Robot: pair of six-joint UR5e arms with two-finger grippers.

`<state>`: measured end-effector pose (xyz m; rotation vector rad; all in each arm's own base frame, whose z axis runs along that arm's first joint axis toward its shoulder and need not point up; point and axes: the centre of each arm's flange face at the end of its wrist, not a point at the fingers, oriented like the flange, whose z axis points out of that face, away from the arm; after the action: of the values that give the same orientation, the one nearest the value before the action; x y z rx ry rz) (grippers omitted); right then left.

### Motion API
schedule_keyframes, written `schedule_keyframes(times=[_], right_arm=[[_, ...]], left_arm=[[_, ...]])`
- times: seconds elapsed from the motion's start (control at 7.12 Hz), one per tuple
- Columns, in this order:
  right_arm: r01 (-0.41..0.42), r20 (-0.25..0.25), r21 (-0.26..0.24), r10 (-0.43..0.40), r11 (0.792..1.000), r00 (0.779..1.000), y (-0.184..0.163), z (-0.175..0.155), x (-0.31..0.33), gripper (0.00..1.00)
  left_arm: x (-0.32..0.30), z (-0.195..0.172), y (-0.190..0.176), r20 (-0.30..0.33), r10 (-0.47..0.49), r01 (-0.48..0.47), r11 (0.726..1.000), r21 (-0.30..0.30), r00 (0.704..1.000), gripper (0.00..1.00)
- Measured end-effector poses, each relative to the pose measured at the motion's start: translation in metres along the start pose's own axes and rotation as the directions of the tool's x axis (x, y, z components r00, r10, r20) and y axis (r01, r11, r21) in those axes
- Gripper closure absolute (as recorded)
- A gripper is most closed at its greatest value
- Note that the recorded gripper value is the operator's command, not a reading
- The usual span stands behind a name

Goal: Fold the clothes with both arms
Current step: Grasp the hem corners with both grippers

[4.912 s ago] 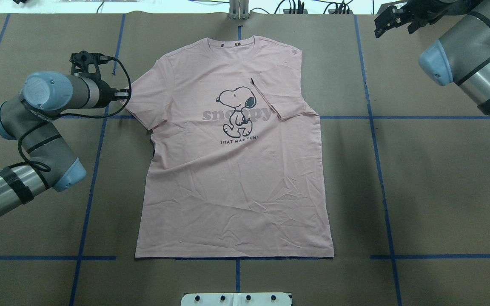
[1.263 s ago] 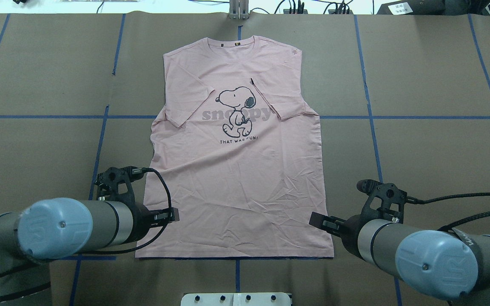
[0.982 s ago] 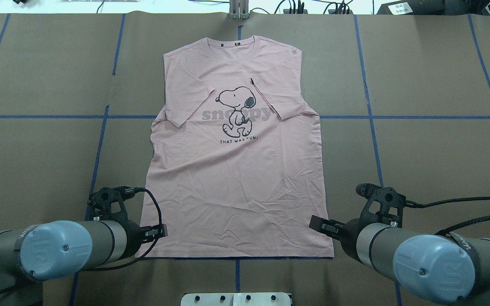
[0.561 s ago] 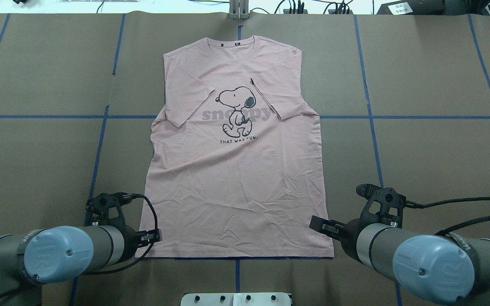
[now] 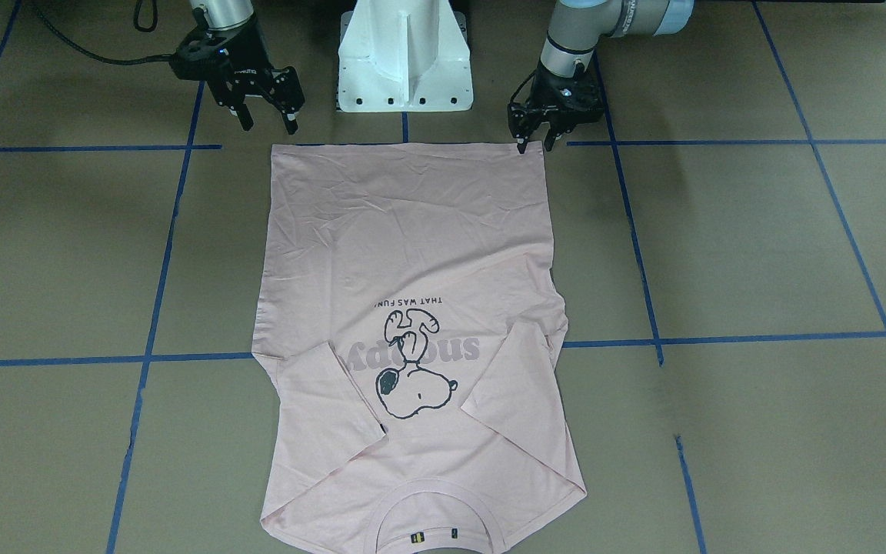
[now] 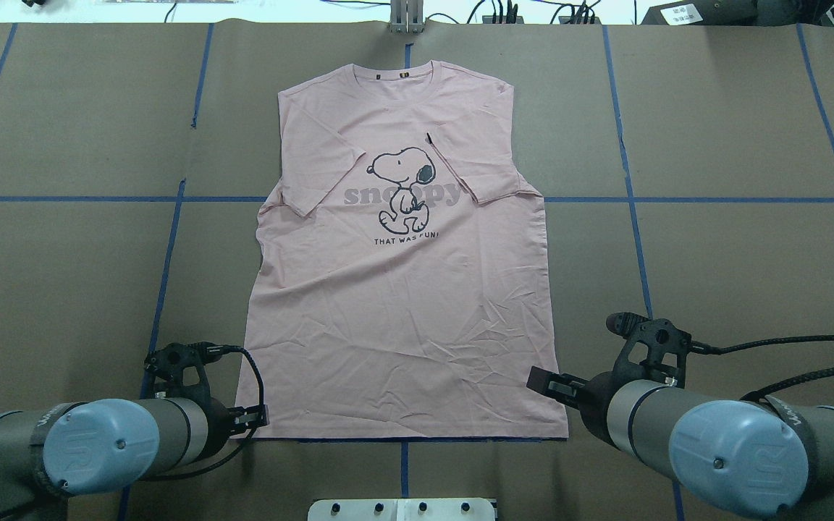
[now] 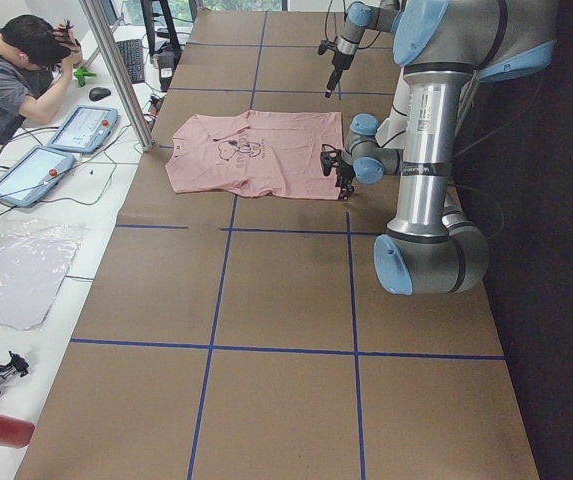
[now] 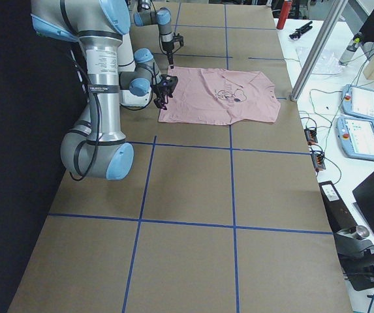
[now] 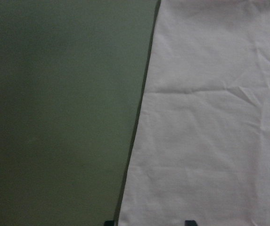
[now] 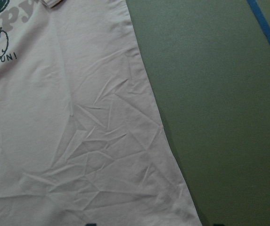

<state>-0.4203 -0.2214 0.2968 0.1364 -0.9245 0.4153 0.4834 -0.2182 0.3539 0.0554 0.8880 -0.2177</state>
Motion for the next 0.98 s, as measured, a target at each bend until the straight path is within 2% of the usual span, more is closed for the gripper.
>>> schedule_keyframes(times=[0.28, 0.56, 0.84, 0.98], right_arm=[[0.000, 0.000, 0.000, 0.000, 1.000, 1.000, 0.0000, 0.0000, 0.0000, 0.14], [0.000, 0.001, 0.001, 0.000, 1.000, 1.000, -0.0003, -0.0001, -0.0001, 0.14], [0.000, 0.001, 0.000, 0.000, 1.000, 1.000, -0.0002, -0.0001, 0.0001, 0.13], [0.000, 0.000, 0.001, 0.000, 1.000, 1.000, -0.0003, 0.0001, 0.0004, 0.13]], left_arm=[[-0.0021, 0.0027, 0.0056, 0.007, 0.007, -0.007, 1.000, -0.008, 1.000, 0.43], [-0.0027, 0.0053, 0.0088, 0.012, 0.011, -0.011, 1.000, -0.013, 1.000, 0.52], [-0.0026, 0.0067, 0.0109, 0.013, 0.013, -0.013, 1.000, -0.016, 1.000, 0.52], [-0.0024, 0.0068, 0.0113, 0.013, 0.014, -0.014, 1.000, -0.017, 1.000, 0.56]])
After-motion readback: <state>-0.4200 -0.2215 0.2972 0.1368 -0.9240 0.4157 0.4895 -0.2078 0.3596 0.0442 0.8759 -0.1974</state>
